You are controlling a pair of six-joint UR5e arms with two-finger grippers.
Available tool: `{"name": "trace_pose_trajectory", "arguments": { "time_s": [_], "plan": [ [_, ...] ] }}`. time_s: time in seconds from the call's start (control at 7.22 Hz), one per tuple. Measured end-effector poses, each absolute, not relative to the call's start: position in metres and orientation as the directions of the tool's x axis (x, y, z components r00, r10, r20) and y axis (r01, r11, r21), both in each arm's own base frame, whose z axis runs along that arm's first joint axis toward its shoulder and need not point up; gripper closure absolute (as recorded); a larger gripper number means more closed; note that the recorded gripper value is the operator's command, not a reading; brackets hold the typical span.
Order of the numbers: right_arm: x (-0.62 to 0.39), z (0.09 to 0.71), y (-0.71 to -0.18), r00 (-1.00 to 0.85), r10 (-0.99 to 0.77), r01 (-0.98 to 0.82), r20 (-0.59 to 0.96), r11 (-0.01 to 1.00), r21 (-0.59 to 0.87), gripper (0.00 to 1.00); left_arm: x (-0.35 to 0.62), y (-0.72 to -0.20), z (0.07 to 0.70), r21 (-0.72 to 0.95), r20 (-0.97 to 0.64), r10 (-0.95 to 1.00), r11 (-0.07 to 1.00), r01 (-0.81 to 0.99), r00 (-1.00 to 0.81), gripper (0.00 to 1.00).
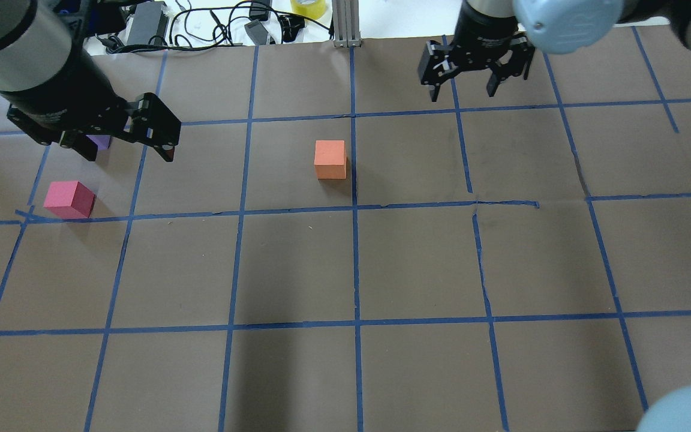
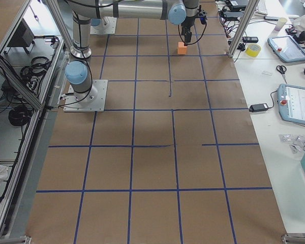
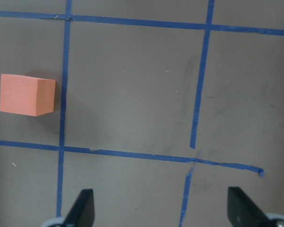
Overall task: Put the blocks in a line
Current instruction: 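Open and raise the right gripper while the left arm starts moving, then move the left gripper over the orange cube and close on it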
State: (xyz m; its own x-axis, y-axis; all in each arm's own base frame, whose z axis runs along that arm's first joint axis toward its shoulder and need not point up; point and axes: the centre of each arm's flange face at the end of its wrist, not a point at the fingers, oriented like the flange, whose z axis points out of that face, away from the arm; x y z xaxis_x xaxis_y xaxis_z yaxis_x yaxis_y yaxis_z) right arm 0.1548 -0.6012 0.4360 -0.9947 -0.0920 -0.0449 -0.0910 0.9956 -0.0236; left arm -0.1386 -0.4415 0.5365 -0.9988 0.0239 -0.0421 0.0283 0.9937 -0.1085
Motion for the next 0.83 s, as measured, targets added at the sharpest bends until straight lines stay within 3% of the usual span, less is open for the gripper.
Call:
{"name": "trace_pose_trajectory", "arguments": {
  "time_s": [0.42,0.83],
  "plan": [
    [0.095,0.477,-0.538,-0.998,-0.069,-0.069,0.003,0.995,-0.068,0.00,-0.204,-0.506,0.475,-0.184,-0.009,-0.027,0.983,-0.025,-1.000,0.00],
    [0.100,0.489,-0.519,-1.000,0.024,0.023,0.008,0.996,-0.091,0.00,-0.278,-0.557,0.376,-0.206,0.010,-0.053,0.977,-0.054,-0.999,0.00]
  ]
}}
